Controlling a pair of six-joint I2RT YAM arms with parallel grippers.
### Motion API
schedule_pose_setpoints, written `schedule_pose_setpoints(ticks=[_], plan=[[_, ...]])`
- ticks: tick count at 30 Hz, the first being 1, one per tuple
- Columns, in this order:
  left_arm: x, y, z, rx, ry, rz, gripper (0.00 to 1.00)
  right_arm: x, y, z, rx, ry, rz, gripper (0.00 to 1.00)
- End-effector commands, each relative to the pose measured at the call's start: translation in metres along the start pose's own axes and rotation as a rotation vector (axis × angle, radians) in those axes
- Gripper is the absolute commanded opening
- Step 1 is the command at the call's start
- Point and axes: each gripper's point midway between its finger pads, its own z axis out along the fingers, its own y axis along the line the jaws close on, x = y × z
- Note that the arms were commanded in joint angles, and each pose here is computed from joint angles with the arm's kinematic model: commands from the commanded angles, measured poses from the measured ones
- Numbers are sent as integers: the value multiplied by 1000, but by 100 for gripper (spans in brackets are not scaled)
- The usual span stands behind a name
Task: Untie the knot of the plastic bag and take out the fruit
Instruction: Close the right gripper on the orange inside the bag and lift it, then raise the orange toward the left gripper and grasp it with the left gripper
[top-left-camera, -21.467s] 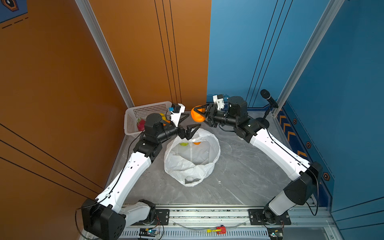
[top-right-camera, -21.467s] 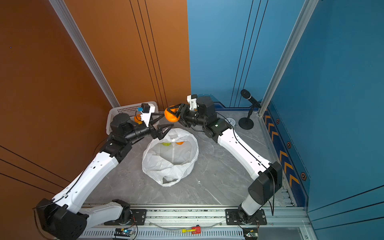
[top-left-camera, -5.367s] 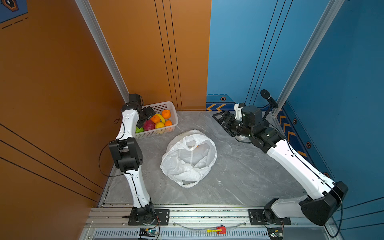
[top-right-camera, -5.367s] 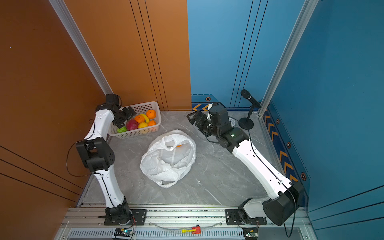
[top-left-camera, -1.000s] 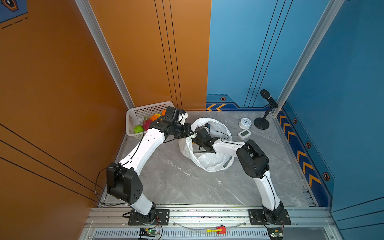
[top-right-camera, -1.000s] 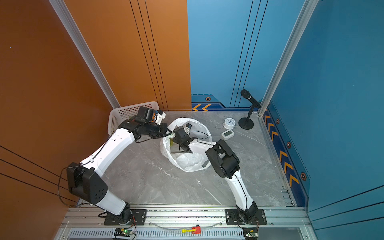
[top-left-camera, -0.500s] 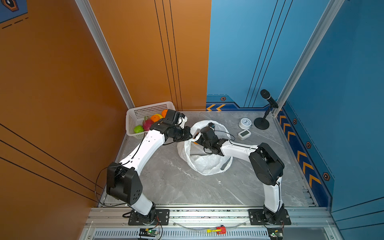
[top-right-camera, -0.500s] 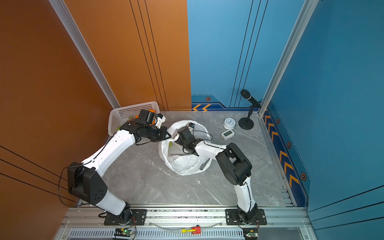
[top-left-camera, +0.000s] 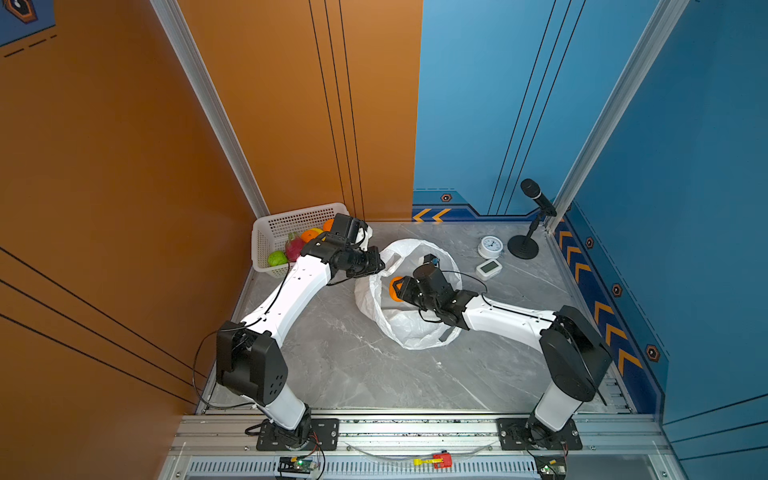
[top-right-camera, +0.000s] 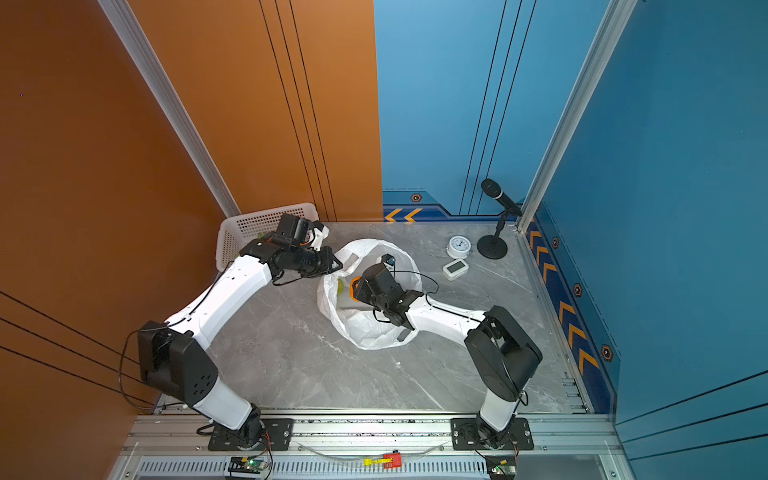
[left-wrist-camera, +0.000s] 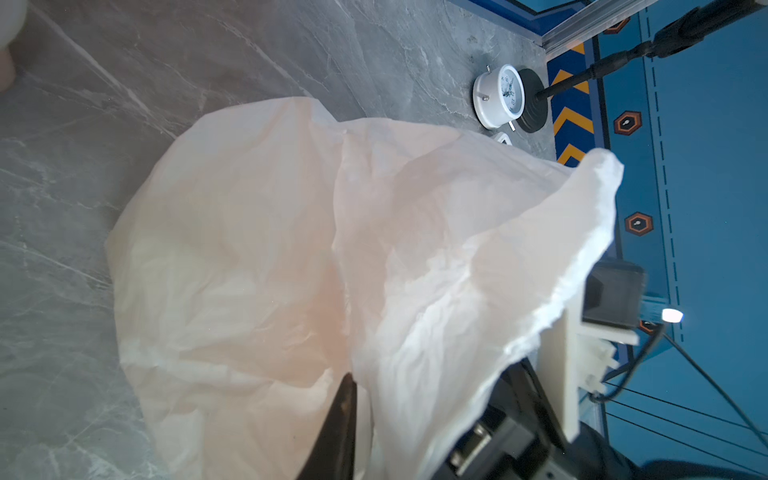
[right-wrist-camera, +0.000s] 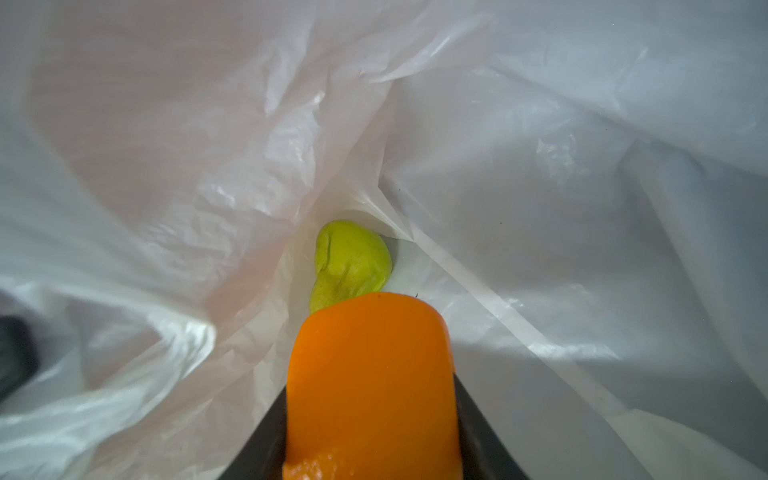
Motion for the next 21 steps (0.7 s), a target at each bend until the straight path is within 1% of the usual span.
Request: schedule_pose_setpoints(ticks=[1,4,7,13,18,21], plan=[[-12,2,-4,-25,-33,-3,24,-5,0,-24,6,-16,-3,31],[-13,1,-9,-22,-45,-2,35,-14,5,-44,5,-36,-27,31],[-15,-5,-17,-3,-64,3,43,-23,8,-65,20,-45,-57,31],[-27,-21,-39,48,-151,9,54,-46,26,-108,-18,-75,-99,30],[-37,-42,-58,142,-228,44,60,-71,48,-135,-87,-94,-65,30],[-42,-63,-71,227,-282,104,65,-92,60,-147,-132,-115,-1,30]])
